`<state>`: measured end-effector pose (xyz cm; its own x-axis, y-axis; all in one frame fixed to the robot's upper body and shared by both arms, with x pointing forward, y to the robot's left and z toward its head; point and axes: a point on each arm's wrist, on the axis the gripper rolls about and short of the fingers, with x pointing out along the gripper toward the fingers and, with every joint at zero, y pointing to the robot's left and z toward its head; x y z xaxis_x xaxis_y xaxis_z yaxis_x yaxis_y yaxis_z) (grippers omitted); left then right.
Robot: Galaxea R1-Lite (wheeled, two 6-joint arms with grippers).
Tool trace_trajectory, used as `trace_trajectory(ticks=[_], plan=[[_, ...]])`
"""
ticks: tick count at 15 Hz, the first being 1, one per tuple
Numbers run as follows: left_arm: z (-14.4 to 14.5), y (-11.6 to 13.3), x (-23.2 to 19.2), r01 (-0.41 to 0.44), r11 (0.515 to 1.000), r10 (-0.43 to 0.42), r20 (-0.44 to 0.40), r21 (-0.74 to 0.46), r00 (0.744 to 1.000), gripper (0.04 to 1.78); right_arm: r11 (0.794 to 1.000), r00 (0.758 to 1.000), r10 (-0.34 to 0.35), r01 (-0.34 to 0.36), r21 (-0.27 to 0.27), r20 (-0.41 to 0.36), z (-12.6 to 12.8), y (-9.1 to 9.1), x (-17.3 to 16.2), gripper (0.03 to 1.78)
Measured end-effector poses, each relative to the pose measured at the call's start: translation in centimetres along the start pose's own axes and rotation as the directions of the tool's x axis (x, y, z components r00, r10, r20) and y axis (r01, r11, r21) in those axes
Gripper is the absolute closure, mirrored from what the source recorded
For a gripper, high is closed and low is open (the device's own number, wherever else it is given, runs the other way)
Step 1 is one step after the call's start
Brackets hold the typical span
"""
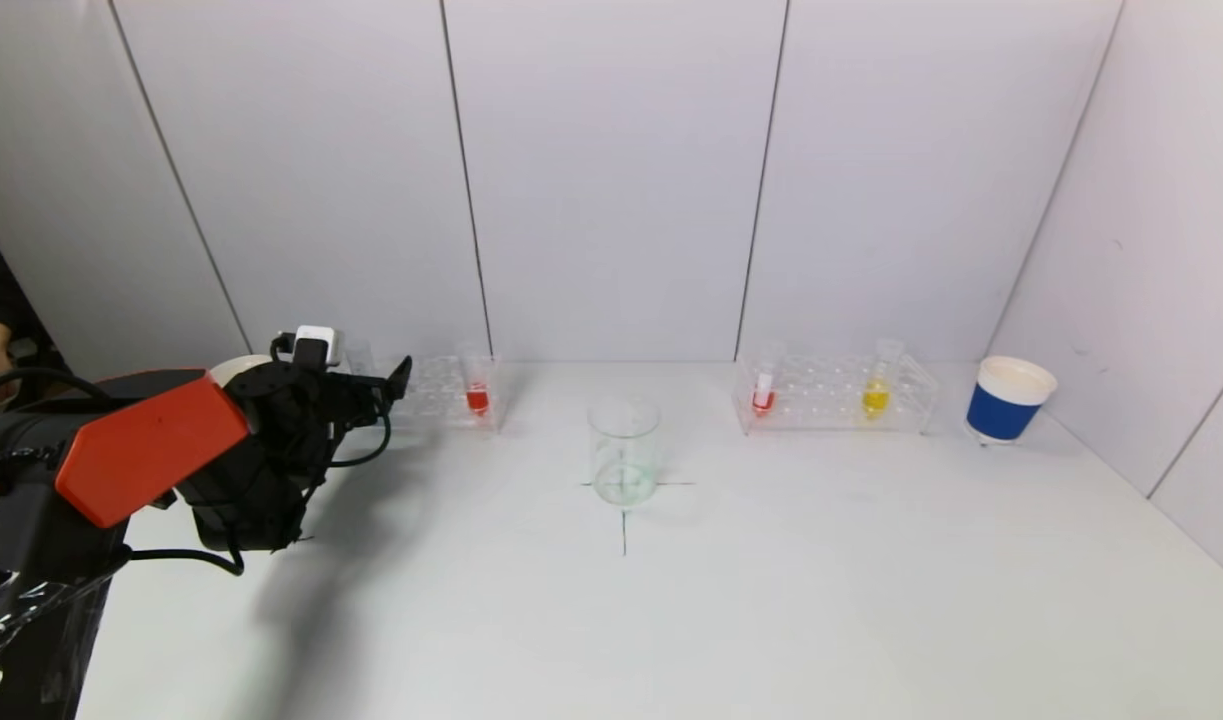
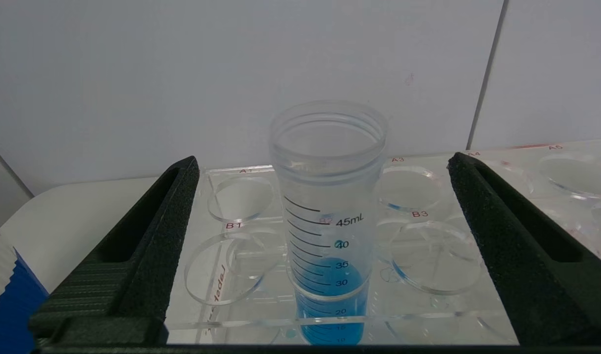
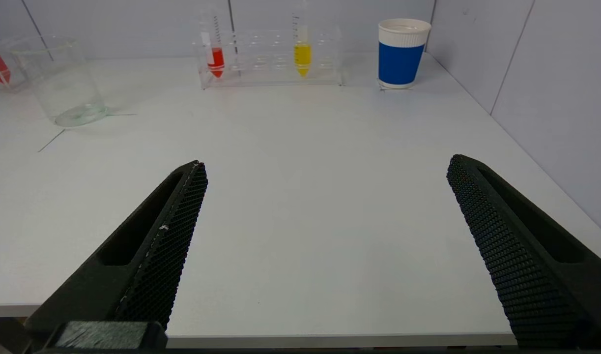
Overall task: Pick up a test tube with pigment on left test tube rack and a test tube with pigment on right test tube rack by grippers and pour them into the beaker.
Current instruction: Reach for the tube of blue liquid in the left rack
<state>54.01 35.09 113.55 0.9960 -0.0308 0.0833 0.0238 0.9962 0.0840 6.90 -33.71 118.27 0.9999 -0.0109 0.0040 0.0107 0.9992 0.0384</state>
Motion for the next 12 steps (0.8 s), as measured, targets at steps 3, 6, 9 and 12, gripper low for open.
trace_trajectory(ticks=[3,6,9,12], plan=[[-0.01,-0.01,-0.02,-0.001,1.0,0.001,0.0,0.0,1.0,0.25,1.0,1.0,0.0,0.0,0.0,0.0,0.0,0.0,0.0,0.04],[-0.02,-0.03,-0.02,-0.002,1.0,0.002,0.0,0.001,1.0,0.65,1.0,1.0,0.0,0.0,0.0,0.0,0.0,0.0,0.0,0.04],[-0.05,-0.03,-0.02,-0.001,1.0,0.001,-0.001,0.002,1.0,1.2,1.0,1.0,0.0,0.0,0.0,0.0,0.0,0.0,0.0,0.04],[-0.08,-0.05,-0.04,0.0,1.0,0.0,-0.001,0.0,1.0,1.34,1.0,1.0,0.0,0.0,0.0,0.0,0.0,0.0,0.0,0.04]])
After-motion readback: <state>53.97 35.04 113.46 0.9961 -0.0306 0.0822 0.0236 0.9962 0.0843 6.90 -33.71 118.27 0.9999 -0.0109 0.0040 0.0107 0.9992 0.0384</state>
